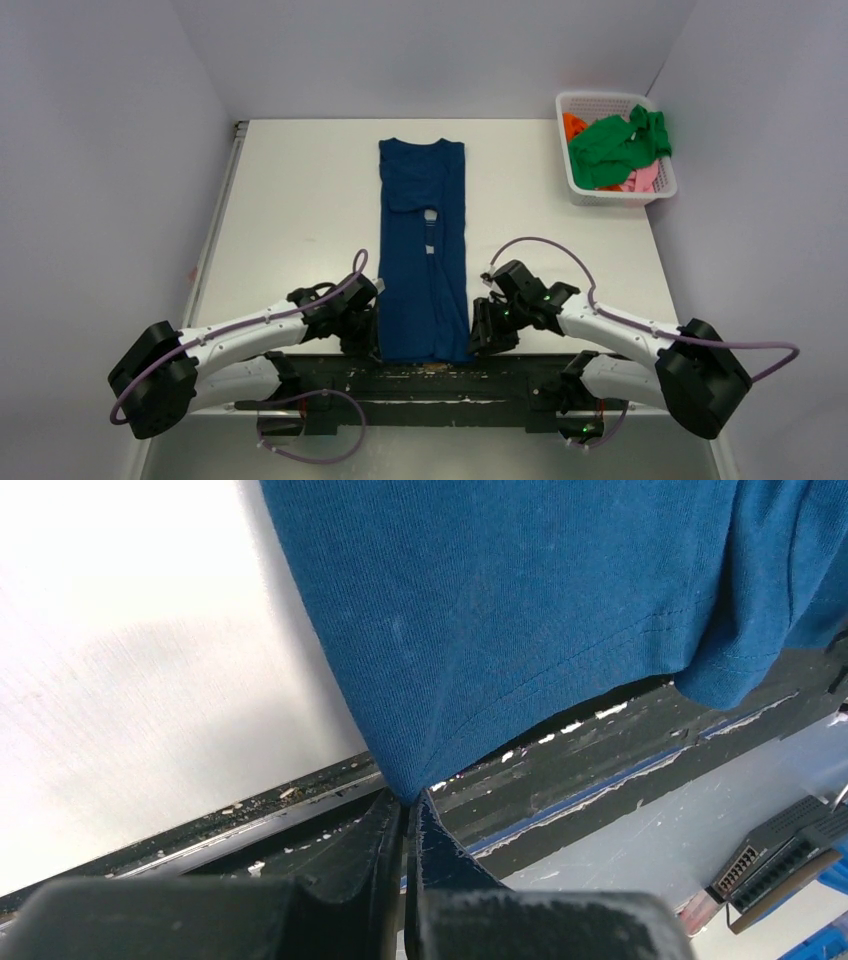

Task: Fold and stack the t-shirts
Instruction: Grab the bottom of the folded rectangular tshirt with both arms

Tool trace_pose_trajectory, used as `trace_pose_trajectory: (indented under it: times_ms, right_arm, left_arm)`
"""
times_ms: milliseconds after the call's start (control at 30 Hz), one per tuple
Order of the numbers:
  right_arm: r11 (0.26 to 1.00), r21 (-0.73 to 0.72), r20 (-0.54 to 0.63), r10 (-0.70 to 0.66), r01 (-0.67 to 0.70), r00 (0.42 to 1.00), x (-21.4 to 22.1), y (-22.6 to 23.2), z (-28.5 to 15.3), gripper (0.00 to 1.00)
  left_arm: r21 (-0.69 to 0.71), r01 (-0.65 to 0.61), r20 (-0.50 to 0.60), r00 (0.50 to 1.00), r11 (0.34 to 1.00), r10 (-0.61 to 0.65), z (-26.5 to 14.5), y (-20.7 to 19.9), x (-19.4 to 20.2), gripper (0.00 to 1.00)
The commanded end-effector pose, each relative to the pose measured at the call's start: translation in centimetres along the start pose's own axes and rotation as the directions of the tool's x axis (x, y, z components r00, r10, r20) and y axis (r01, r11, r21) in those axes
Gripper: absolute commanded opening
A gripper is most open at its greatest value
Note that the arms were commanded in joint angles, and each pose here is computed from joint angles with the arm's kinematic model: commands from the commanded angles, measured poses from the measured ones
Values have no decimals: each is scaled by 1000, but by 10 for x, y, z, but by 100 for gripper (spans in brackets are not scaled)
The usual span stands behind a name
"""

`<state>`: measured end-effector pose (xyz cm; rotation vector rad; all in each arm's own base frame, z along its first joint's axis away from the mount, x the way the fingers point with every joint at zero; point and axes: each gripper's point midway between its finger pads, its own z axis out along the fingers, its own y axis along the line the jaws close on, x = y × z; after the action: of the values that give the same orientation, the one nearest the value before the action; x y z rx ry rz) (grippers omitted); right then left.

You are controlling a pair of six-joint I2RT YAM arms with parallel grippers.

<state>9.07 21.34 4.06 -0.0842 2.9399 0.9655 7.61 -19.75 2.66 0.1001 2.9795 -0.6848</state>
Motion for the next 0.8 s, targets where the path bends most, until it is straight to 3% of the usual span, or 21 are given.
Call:
trace_pose_trajectory:
  times_ms: [0,100,233,267,367,500,667,767]
  right_arm:
    - [997,-23,-26,-69,68,997,2,15,7,39]
    - [998,-14,-38,-67,67,997,6,13,17,32]
    - [997,-2,20,-81,81,997,-10,19,18,3]
    - [996,-11,39,-89,89,995,-14,24,14,0]
    - [993,-21,108,-117,120,987,-26,37,-1,0]
    - [990,5,181,-138,139,974,-45,52,-19,0]
    - [981,17,288,-189,192,939,-90,79,-40,0]
    - [987,30,394,-155,156,906,-139,89,-53,0]
  left_arm:
    - [20,15,12,1000,1000,-15,-7,-11,-5,0]
    - [31,12,14,1000,999,-13,-10,-12,-4,0]
    - [67,-7,27,1000,998,5,-14,-19,-6,0]
    - [84,-15,33,999,996,13,-17,-23,-7,0]
    - [104,-53,90,995,993,44,-30,-32,-17,0]
    - [29,-74,235,970,997,65,-61,-39,-54,0]
    - [43,10,401,916,999,-27,-87,-51,-129,0]
    - [-6,58,440,897,998,-49,-92,-47,-170,0]
